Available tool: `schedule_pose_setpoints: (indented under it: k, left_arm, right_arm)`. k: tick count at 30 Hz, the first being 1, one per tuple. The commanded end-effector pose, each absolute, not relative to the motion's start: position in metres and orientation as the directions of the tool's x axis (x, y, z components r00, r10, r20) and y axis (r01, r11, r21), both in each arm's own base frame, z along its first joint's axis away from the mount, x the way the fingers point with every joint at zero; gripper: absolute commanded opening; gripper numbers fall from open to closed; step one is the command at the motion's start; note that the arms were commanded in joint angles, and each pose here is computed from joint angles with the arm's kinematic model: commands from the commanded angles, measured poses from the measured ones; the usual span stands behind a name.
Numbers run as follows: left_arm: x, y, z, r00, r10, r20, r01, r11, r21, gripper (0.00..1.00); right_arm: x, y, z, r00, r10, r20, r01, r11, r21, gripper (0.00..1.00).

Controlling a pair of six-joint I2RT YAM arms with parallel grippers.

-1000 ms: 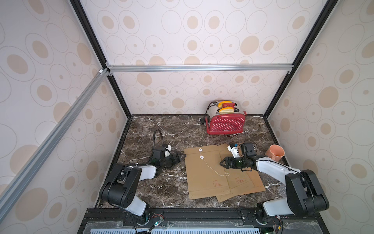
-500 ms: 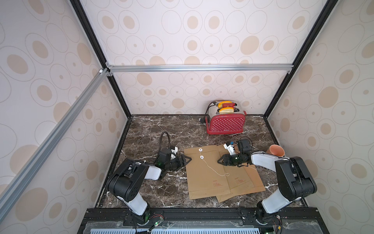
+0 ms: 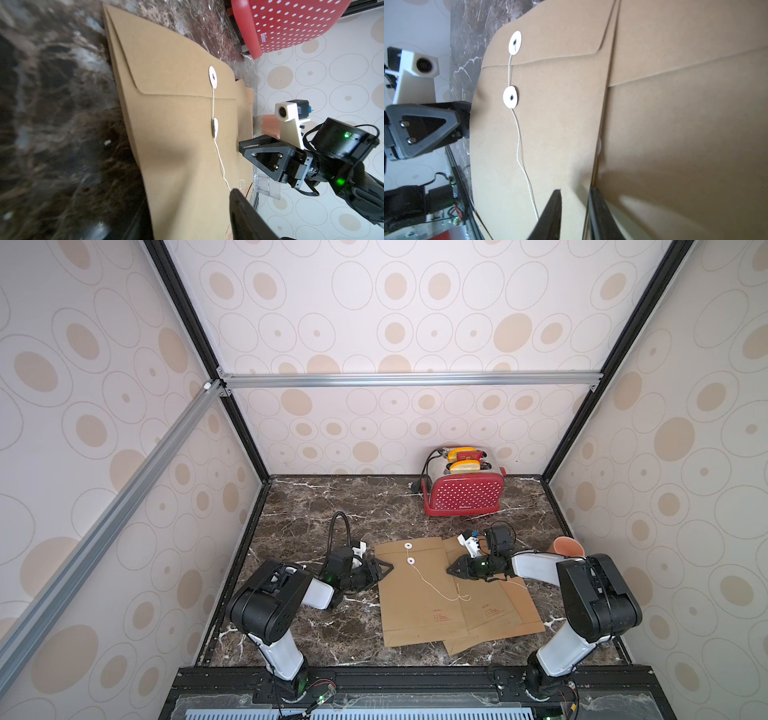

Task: Close the mouth of the file bag
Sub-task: Pick up the file bag from the center of the board.

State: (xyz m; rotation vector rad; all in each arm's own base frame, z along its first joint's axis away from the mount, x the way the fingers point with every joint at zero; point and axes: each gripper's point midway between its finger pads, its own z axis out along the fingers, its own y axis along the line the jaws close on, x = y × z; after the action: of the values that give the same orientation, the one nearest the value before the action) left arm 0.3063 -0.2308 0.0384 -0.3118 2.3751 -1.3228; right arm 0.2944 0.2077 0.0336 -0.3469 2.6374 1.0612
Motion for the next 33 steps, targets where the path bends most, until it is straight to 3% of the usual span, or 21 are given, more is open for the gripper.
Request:
schedule_pose_setpoints:
  k: [1,7,8,11,18,21,27,33]
  left_arm:
    - [0.294,-0.229,0.021,-0.91,-0.371,-0.187,-0.05,0.545,-0.837,0.52]
    - [0.295,-0.229,0.033,-0.903,-0.367,-0.225,-0.009,0.539,-0.842,0.5]
    - [0.296,-0.229,0.037,-0.901,-0.366,-0.235,0.002,0.536,-0.844,0.44]
    - [0.296,-0.23,0.047,-0.893,-0.362,-0.267,0.038,0.532,-0.846,0.28]
    - [0.297,-0.233,0.063,-0.883,-0.331,-0.332,0.122,0.521,-0.845,0.15]
    - [0.297,-0.238,0.076,-0.878,-0.302,-0.373,0.188,0.499,-0.846,0.0]
    - [0.294,-0.254,0.122,-0.854,-0.227,-0.468,0.36,0.392,-0.846,0.0]
    - [0.298,-0.259,0.175,-0.782,-0.241,-0.575,0.499,0.311,-0.809,0.0]
  right_arm:
    - [0.288,0.213,0.033,-0.935,-0.126,-0.332,-0.326,0.676,0.661,0.16]
    - [0.286,0.212,0.038,-0.932,-0.113,-0.345,-0.326,0.675,0.662,0.07]
    - [0.286,0.212,0.038,-0.931,-0.113,-0.347,-0.328,0.676,0.66,0.01]
    - [0.285,0.211,0.038,-0.93,-0.113,-0.349,-0.329,0.677,0.658,0.01]
    - [0.285,0.214,0.04,-0.927,-0.113,-0.358,-0.34,0.659,0.671,0.01]
    - [0.286,0.214,0.048,-0.915,-0.121,-0.386,-0.365,0.656,0.66,0.06]
    - [0.297,0.2,0.079,-0.876,-0.073,-0.476,-0.408,0.639,0.652,0.36]
    - [0.323,0.164,0.12,-0.833,0.084,-0.546,-0.408,0.573,0.711,0.48]
